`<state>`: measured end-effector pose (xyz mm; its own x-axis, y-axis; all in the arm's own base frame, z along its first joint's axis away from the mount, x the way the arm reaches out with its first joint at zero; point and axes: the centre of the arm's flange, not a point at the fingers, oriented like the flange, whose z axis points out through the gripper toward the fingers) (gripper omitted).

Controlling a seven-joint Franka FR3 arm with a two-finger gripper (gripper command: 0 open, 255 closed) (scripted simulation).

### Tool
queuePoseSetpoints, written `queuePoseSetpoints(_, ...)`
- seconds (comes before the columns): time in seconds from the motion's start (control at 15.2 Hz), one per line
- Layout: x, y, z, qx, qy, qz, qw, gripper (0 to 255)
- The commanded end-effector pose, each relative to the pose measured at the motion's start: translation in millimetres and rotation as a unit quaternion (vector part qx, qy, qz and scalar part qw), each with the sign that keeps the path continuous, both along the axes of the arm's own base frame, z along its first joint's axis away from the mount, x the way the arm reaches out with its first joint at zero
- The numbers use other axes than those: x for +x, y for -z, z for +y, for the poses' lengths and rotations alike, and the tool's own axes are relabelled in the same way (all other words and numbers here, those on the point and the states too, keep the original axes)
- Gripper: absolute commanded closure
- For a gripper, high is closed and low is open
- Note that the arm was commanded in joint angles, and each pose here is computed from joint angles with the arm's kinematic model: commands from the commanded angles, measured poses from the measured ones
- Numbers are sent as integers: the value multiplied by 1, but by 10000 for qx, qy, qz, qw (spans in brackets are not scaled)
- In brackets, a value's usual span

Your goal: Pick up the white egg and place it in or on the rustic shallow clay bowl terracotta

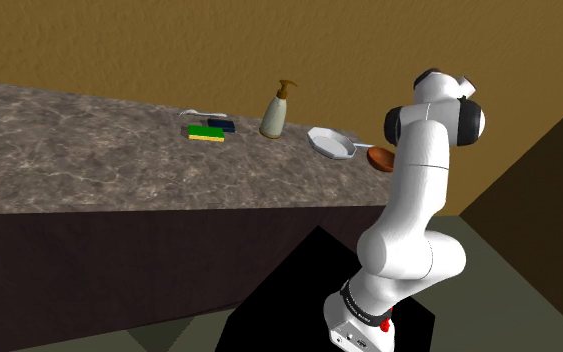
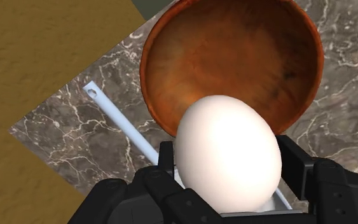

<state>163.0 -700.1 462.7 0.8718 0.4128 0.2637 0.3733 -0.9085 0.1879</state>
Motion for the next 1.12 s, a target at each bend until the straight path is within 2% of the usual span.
queuePoseSetpoints(0.0, 0, 11, -2, -1, -3, -2, 10000, 255)
queuePoseSetpoints(0.66, 0, 62, -2, -1, -3, -2, 10000, 255)
queuePoseSetpoints(1.06, 0, 62, -2, -1, -3, -2, 10000, 255)
